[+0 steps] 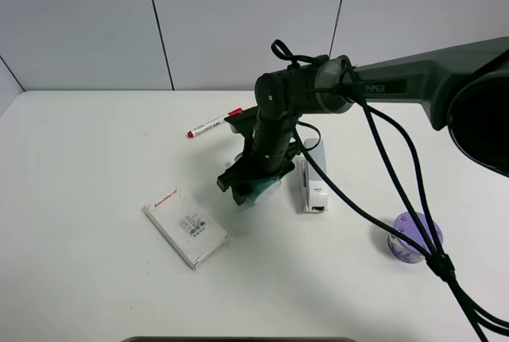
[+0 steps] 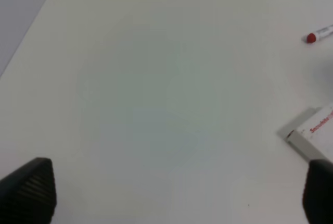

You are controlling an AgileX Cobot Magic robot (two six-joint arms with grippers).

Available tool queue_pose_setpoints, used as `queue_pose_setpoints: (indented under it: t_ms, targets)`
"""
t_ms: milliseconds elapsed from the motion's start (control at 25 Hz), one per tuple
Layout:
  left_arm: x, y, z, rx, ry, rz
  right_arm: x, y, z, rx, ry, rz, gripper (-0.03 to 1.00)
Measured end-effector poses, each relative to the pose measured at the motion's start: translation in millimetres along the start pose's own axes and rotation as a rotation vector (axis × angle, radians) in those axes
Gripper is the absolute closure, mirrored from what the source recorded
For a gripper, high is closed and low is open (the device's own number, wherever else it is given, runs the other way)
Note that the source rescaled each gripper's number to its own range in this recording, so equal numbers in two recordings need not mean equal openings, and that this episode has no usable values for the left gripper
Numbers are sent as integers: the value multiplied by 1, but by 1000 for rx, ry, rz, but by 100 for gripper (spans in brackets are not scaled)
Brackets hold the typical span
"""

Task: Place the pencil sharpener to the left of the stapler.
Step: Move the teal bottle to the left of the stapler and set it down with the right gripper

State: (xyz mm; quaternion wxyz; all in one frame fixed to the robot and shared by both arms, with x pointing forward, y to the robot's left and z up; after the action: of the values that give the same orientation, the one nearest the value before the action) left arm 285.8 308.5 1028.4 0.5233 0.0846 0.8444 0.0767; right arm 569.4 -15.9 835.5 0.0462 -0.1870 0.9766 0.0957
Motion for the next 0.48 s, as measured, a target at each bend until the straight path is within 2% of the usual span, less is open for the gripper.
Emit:
queue_pose_setpoints:
  t_ms: [480]
  targets:
    - [0,0,0,0,0,0,-4,1,0,-5,-27,0,97]
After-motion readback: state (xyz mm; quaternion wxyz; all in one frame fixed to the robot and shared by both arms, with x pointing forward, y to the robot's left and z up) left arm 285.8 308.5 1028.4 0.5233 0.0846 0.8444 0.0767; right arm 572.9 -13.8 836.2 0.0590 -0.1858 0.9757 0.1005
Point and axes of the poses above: a point on each arm's last joint axis where the gripper is mounted, z pointing out along that axis toward the gripper, y along the wrist's bending axis when the last joint is at zero, x = y × z, the point moved 6 cm from there along z, pointing out along that axis toward the gripper, and after that the axes turned 15 degrees about z, right-handed, at the moved point
